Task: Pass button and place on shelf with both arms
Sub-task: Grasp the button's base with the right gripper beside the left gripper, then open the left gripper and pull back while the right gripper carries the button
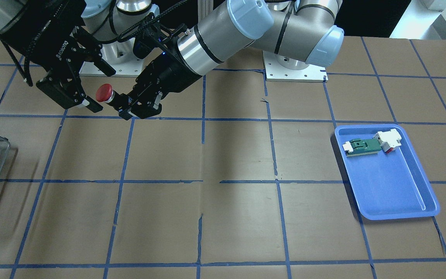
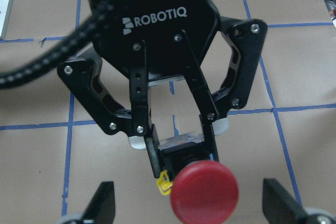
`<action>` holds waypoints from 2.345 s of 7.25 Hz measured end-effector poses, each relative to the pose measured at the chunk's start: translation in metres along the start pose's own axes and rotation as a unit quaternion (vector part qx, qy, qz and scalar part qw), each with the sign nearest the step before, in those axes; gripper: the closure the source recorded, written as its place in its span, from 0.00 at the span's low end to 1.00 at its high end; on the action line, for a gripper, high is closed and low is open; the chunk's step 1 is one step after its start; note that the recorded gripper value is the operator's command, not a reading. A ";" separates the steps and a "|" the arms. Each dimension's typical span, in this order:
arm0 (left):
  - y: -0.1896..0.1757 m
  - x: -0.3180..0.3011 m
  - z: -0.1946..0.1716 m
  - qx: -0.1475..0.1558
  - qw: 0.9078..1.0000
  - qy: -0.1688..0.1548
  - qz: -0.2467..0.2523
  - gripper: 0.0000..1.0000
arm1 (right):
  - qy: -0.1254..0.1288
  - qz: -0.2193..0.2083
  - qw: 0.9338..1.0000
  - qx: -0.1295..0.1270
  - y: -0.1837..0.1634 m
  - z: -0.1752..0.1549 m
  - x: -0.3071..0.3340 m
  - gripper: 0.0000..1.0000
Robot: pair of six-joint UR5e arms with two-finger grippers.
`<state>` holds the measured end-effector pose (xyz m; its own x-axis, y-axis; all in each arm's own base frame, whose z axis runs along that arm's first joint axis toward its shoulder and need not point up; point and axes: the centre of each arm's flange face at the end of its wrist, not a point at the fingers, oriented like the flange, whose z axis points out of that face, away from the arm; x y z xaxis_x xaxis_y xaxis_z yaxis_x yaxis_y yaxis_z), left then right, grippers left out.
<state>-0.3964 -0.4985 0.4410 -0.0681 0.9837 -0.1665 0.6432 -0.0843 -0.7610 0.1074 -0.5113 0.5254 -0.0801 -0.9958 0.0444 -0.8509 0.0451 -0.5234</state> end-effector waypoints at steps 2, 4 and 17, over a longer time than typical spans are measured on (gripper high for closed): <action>0.003 0.002 0.002 -0.001 1.000 0.001 -0.001 1.00 | 0.002 0.007 1.000 0.004 -0.001 0.004 0.004 0.00; 0.003 0.003 0.002 0.000 1.000 0.001 0.000 1.00 | -0.002 0.006 1.000 0.001 -0.004 0.007 0.003 0.00; 0.003 0.000 -0.008 -0.021 0.999 -0.020 -0.017 0.00 | -0.001 -0.001 1.000 -0.020 -0.001 0.008 0.003 1.00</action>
<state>-0.3883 -0.4979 0.4435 -0.1202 0.9788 -0.1660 0.6718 -0.0429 -0.7395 0.1121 -0.5147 0.5192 -0.0762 -0.9961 0.0433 -0.8708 0.0454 -0.4895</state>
